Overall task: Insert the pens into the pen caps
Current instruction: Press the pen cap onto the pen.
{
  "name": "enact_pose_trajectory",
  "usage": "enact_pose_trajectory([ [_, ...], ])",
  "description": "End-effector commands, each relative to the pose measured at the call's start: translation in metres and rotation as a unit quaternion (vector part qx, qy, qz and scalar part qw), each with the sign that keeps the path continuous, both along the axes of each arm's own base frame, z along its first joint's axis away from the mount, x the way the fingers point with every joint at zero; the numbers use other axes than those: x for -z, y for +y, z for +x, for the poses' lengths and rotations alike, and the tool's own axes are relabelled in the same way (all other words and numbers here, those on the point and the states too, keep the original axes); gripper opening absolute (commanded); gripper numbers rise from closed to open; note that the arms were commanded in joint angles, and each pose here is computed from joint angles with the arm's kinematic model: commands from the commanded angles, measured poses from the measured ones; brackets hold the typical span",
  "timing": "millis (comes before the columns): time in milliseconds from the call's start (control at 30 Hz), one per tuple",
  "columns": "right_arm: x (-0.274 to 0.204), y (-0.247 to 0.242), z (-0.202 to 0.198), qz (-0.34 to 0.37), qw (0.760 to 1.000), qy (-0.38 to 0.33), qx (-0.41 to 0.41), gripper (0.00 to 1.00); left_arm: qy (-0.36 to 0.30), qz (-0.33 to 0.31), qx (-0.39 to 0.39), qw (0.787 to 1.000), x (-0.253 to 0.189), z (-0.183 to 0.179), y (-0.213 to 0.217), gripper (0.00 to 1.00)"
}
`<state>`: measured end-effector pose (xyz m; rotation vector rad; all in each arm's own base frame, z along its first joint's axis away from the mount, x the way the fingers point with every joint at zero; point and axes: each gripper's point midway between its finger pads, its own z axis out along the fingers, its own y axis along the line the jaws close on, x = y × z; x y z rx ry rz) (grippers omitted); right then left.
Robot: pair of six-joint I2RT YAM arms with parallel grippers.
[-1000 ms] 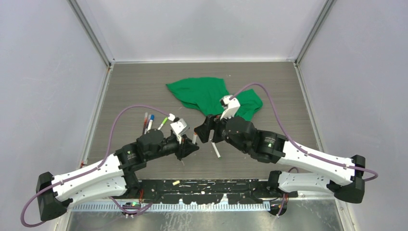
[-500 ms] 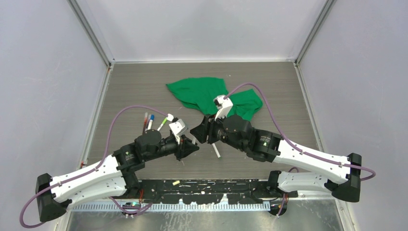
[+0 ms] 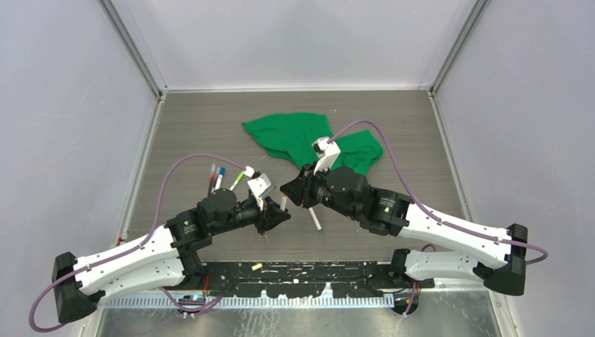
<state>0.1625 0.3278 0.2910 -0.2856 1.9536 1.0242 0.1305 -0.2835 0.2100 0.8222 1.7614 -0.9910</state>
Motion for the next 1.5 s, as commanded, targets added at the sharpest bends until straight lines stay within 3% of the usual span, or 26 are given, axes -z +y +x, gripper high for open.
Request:
enact_pose_trajectory([
  [0,-0.027,0.005,0.0,0.039,0.999,-0.022,-0.011,0.19,-0.017,-0.029,0.007,0.999,-0.019,0.0,-0.006,0.0],
  [100,-0.025,0.005,0.0,0.036,0.999,-0.023,-0.012,0.13,-0.018,-0.031,0.006,0.999,-0.021,0.0,-0.005,0.0],
  [467,-0.008,0.012,-0.01,-0.004,0.998,-0.03,-0.058,0.08,-0.02,-0.035,0.013,0.999,-0.026,-0.004,-0.003,0.0],
  [700,0.017,0.007,0.004,-0.042,0.999,-0.006,-0.012,0.01,-0.028,-0.029,-0.019,0.999,-0.029,0.006,0.003,0.0],
  [1100,0.045,0.038,0.007,-0.099,0.991,0.033,0.08,0.0,-0.064,-0.015,-0.081,0.995,-0.027,0.031,0.011,0.0],
  [1467,0.079,0.056,-0.001,-0.132,0.985,0.077,0.079,0.0,-0.093,-0.024,-0.129,0.987,-0.03,0.047,0.022,0.0],
])
